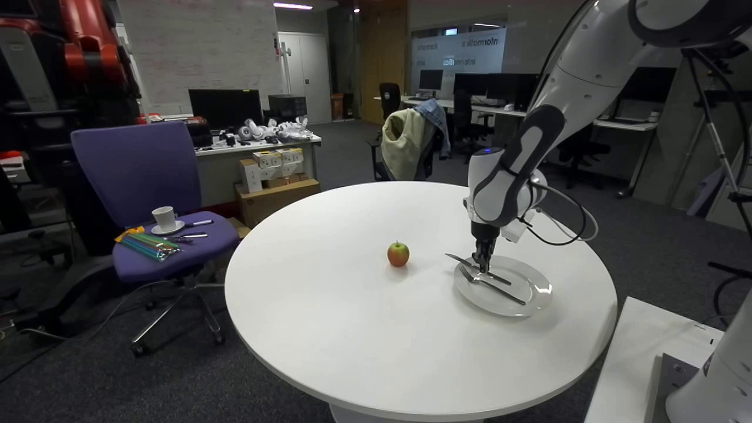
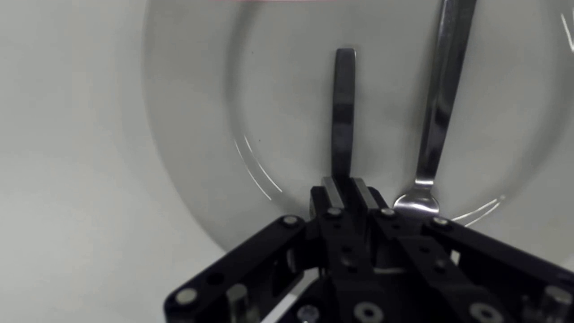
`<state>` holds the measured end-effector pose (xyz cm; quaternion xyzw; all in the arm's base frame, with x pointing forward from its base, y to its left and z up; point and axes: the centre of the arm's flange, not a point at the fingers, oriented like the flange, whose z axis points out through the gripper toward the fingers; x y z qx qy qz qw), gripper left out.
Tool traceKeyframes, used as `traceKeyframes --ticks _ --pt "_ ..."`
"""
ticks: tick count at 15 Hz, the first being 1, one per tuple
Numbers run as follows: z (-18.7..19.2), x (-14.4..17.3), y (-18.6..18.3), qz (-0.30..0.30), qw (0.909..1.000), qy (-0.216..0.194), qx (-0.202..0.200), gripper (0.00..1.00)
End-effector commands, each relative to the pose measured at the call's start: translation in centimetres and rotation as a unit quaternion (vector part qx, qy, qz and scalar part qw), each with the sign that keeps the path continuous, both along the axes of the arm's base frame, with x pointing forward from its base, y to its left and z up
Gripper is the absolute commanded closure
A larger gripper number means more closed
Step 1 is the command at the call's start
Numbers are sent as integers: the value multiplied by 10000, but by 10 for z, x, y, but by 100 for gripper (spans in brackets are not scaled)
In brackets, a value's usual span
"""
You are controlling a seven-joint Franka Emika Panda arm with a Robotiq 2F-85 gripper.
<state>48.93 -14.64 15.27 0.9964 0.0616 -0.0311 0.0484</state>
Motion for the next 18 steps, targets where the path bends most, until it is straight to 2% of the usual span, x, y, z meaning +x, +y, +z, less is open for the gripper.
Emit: traceKeyframes --ticks 1,10,18 --pt "-10 5 4 -68 9998 114 126 97" --pt "-1 -11 -3 -368 9988 235 225 97" --pt "2 -23 -8 -560 9961 582 349 97"
